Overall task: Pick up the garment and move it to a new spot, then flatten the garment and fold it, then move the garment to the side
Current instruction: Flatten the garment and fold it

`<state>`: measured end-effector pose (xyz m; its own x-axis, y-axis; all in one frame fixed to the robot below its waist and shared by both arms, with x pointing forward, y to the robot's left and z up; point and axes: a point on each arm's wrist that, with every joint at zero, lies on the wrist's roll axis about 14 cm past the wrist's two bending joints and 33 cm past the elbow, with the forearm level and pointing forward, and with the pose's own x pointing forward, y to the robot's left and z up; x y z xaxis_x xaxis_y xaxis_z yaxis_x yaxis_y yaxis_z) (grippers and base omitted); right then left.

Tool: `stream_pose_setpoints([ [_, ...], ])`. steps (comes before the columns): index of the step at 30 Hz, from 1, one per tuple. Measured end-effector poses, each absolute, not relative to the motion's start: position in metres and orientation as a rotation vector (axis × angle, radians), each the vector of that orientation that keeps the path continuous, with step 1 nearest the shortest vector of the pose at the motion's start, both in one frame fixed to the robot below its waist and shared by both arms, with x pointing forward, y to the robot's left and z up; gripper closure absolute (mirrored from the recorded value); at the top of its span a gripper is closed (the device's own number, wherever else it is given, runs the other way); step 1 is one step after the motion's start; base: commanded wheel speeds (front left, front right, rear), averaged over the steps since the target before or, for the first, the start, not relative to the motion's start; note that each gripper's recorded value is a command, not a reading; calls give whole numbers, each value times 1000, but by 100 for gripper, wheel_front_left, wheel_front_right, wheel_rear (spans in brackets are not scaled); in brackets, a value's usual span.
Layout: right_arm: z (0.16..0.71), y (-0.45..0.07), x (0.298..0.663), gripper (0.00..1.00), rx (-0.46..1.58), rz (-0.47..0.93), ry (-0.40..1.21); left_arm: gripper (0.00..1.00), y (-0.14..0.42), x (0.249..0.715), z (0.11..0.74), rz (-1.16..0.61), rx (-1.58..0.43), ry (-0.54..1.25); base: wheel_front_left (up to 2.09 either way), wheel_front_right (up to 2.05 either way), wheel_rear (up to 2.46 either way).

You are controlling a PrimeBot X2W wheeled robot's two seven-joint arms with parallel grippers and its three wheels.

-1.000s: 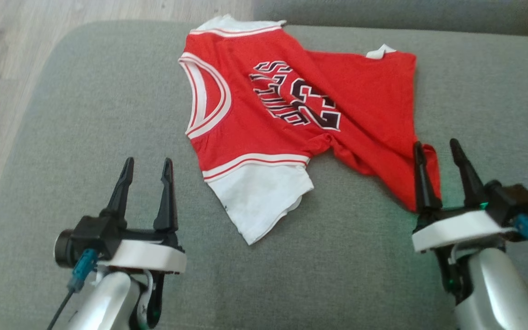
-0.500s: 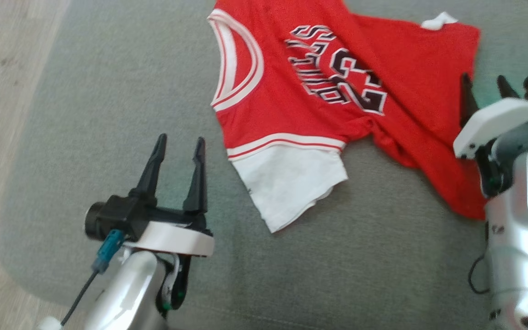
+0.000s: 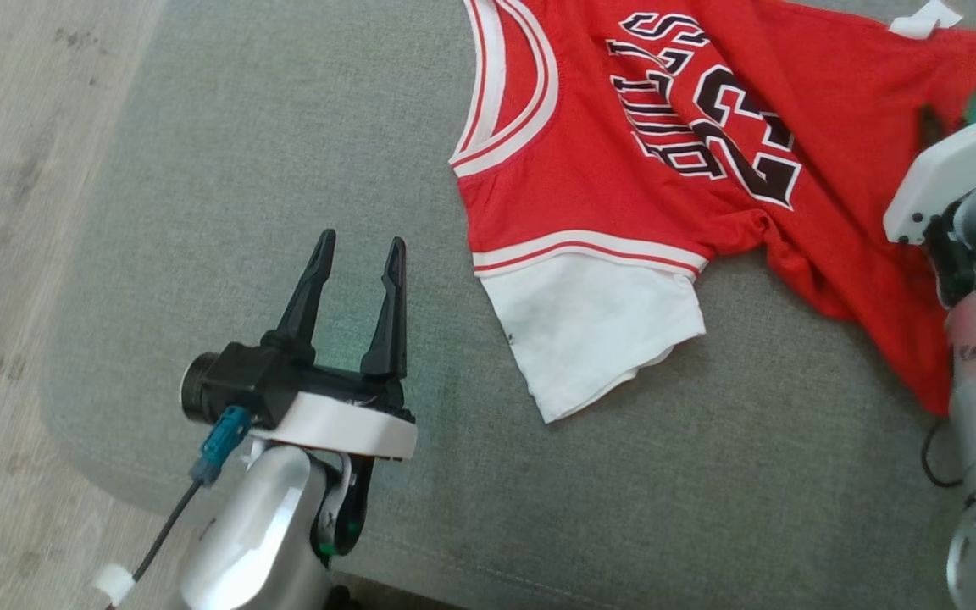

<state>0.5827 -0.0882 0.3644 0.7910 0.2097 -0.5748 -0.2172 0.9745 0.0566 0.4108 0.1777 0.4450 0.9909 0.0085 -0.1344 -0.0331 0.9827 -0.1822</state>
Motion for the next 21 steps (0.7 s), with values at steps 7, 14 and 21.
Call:
stream_pose_setpoints([
  [7, 380, -118, 604, 100, -95, 202, 550, 0, 180, 412, 448, 28, -192, 120, 0, 0, 0],
  [14, 450, -157, 663, 100, -231, 134, 345, 0, 179, 413, 446, 26, -196, 123, 0, 0, 0],
  [21, 477, -166, 681, 0, -353, 118, 262, 0, 190, 413, 448, 54, -194, 115, 0, 0, 0],
])
